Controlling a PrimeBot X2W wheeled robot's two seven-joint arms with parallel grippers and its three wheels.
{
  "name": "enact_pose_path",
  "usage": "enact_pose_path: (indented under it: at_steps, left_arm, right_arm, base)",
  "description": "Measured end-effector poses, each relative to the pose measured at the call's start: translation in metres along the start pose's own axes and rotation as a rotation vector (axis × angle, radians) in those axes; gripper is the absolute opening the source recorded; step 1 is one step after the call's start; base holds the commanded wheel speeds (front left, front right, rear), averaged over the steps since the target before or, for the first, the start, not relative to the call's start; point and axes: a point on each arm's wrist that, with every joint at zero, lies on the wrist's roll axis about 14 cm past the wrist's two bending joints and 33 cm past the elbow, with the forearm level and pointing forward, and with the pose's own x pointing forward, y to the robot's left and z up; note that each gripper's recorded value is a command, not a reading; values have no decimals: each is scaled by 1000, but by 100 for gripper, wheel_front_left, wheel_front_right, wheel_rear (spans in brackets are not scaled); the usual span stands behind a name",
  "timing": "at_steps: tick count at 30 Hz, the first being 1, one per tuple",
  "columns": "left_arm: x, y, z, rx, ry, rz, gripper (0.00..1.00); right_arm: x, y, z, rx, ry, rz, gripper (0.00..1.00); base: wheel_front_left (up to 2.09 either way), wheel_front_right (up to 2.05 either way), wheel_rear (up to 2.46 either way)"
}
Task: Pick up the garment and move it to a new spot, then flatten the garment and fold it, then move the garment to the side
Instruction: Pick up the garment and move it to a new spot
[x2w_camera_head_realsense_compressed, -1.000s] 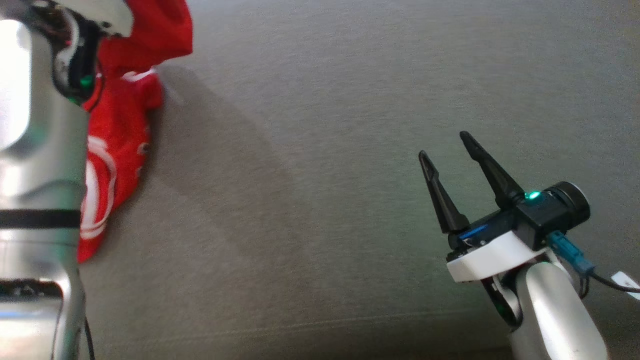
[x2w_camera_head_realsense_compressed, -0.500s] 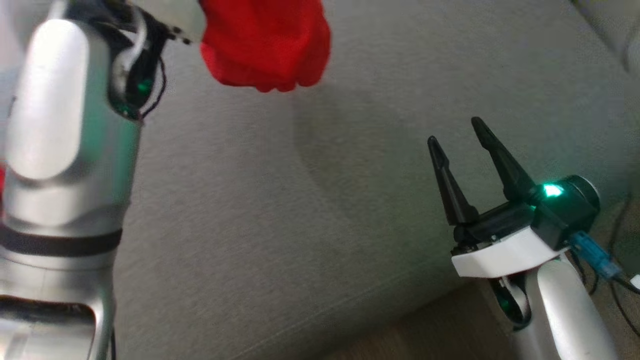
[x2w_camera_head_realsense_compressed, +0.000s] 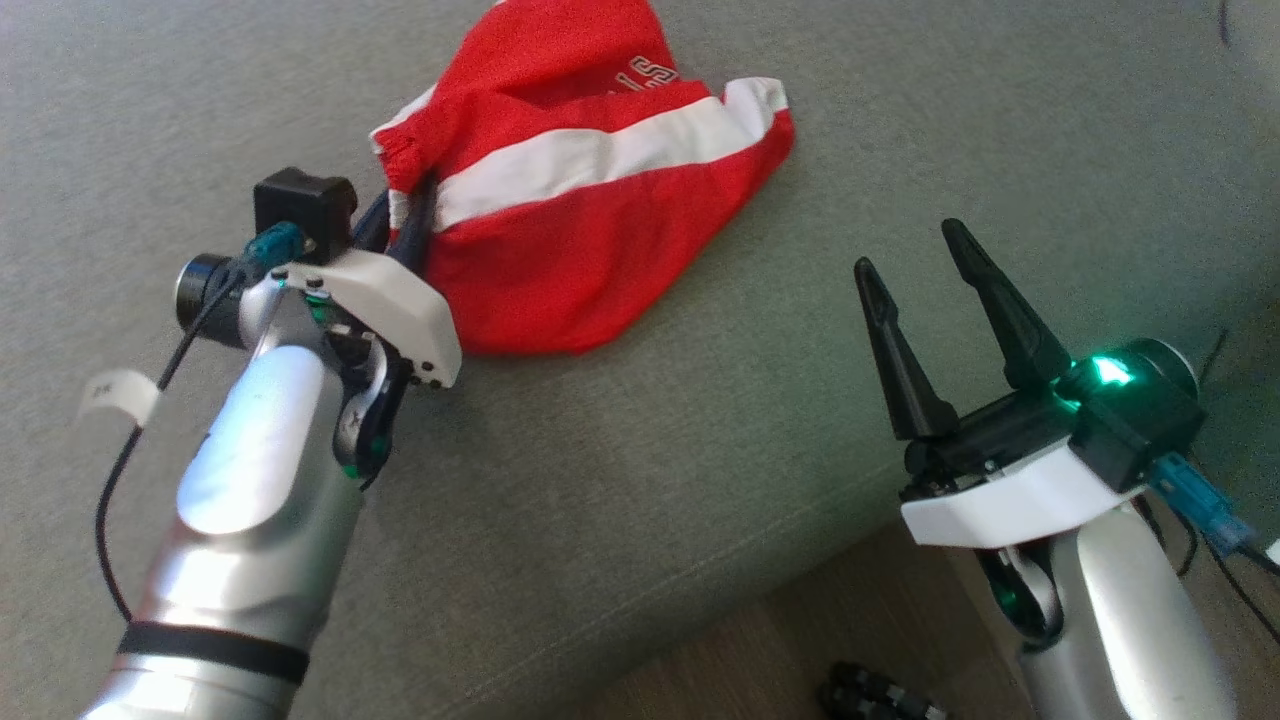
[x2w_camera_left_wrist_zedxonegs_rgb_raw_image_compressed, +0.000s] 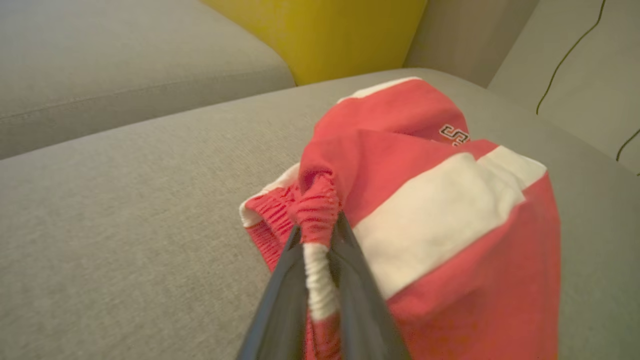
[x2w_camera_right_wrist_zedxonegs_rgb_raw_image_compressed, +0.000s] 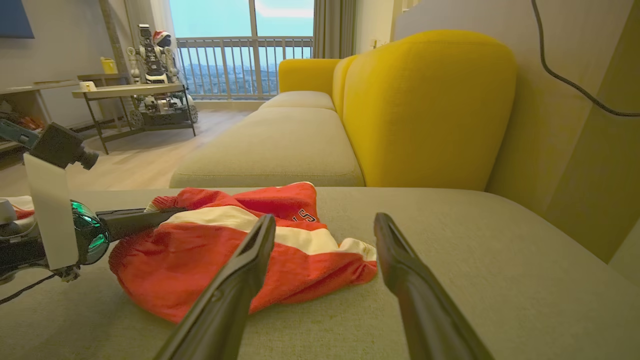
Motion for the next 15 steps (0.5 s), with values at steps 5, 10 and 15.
enact_pose_path:
  at_steps: [5,10,15]
  left_arm:
    - [-12,7,17,-15,-92,42,100]
    - [-39,16,37,-57,-188,116,100]
    - [-95,31,28,-102,-230,260,100]
  right_arm:
    - [8,15,4,9,-20,48,100]
    - [12,34,10,25,-47,102,100]
    - [9,61,4,53,-32,178,100]
  base:
    - [0,0,0]
    - [0,0,0]
    - [0,0,0]
